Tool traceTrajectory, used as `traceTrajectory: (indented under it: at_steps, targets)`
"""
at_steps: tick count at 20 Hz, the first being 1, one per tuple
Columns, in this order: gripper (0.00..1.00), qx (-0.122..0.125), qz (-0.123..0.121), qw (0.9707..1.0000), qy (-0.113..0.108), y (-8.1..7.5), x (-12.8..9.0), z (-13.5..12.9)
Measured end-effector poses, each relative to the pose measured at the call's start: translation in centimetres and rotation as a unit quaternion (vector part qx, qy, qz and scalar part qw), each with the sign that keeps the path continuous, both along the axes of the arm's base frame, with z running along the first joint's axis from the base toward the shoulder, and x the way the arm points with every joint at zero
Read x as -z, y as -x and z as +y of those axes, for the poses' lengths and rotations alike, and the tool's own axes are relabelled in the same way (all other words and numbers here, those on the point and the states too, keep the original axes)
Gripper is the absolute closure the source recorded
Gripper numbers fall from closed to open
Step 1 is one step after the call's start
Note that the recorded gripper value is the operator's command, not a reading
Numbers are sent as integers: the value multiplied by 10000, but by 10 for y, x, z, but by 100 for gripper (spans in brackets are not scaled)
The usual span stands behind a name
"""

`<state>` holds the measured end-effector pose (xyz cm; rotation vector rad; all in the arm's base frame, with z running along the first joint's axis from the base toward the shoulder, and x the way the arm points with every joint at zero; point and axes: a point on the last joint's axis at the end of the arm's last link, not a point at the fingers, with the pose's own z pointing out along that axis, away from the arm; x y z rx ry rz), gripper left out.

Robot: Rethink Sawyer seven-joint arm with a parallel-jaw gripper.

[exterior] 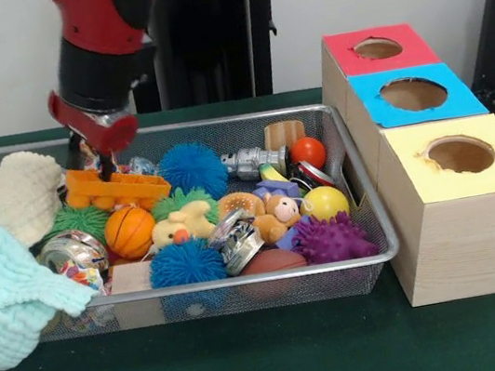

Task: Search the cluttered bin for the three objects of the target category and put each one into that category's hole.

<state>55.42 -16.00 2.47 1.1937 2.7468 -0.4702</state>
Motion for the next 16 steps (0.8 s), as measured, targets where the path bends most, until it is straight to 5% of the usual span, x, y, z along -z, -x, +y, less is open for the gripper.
traceTrajectory:
  at_steps: [3, 7, 16]
  targets:
    - [0, 479, 46, 9986, -236, 2, -21, -17]
    - [0, 741, -130, 9962, -443, -1, -49, -30]
    - [0, 520, -348, 9961, -625, -13, -74, 0]
